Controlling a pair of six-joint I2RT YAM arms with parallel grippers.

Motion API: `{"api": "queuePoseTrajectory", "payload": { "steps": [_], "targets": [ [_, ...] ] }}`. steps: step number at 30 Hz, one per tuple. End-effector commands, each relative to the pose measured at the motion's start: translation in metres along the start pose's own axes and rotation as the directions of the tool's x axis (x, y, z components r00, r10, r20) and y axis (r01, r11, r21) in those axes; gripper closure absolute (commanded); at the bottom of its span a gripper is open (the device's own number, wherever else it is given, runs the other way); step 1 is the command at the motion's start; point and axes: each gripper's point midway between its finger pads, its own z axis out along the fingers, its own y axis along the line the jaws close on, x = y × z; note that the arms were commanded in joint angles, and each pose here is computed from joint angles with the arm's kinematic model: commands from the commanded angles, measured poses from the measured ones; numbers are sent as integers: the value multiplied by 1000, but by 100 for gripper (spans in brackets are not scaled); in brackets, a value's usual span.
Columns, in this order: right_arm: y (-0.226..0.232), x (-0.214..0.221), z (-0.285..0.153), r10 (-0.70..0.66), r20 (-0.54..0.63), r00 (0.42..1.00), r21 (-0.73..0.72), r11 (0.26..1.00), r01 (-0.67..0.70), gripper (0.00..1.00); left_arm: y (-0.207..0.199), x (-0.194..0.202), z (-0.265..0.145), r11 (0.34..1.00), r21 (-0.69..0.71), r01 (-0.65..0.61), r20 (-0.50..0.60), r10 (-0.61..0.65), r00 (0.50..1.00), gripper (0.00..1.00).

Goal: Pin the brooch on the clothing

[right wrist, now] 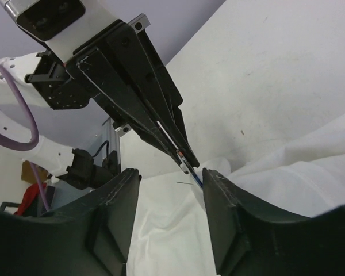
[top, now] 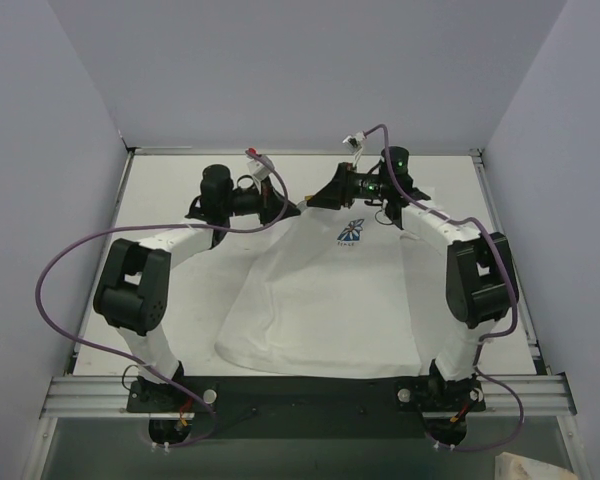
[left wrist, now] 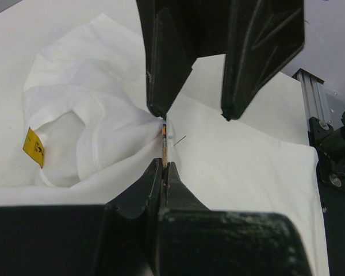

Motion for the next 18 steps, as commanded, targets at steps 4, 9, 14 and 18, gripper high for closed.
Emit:
{"api": "queuePoseTrajectory", "payload": {
  "steps": [4,9,14,18],
  "targets": [
    [30,-11,7,-50,13,999,-205,977,52,58,-14,-38,-8,994,36,-99,72,97,993,100],
    [27,-3,7,-40,-7,999,-219,975,37,52,-12,-40,-11,995,26,-97,75,95,993,100],
    [13,13,9,-61,-52,997,-150,987,53,43,-14,-42,-13,995,26,-101,79,98,992,100],
    [0,35,9,-117,-169,979,-31,993,114,37,-13,-44,-15,995,21,-101,83,99,992,100]
  ]
}}
